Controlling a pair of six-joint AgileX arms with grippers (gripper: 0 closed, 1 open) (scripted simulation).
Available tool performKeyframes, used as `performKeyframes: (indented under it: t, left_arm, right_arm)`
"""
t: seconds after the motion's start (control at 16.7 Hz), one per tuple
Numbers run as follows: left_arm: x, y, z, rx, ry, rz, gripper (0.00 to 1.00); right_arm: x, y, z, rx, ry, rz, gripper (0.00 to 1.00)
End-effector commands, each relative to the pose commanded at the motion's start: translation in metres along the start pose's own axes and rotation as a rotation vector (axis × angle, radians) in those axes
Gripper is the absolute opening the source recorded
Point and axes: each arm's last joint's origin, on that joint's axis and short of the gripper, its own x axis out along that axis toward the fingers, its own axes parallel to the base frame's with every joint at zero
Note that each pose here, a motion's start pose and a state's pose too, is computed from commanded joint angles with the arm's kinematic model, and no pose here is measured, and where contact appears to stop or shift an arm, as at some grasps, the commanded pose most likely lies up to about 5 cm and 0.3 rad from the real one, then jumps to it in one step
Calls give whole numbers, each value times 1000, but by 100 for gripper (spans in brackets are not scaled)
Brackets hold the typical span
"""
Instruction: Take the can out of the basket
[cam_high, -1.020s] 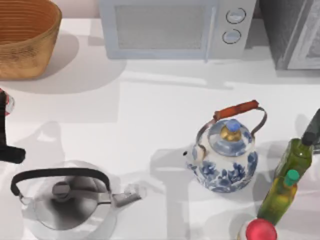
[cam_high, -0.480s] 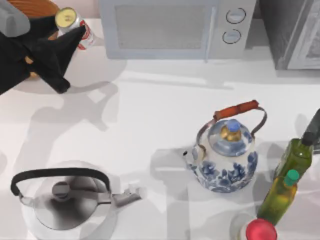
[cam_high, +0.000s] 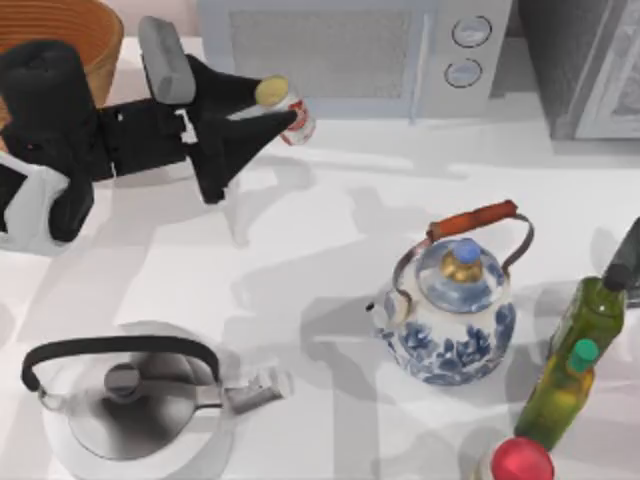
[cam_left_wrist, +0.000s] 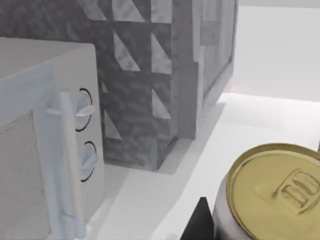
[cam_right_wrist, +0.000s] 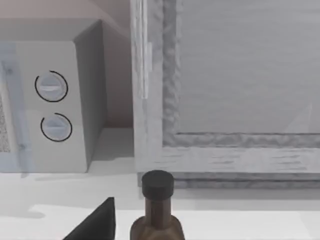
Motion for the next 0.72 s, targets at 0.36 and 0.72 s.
performKeyframes:
  t: [0.36, 0.72]
  left_arm:
    - [32, 18, -97, -6, -3, -245, 0]
    - [39, 18, -131, -6, -5, -321, 0]
  right_arm:
    - [0, 0, 0, 0, 0, 0, 100]
    - [0, 0, 0, 0, 0, 0, 100]
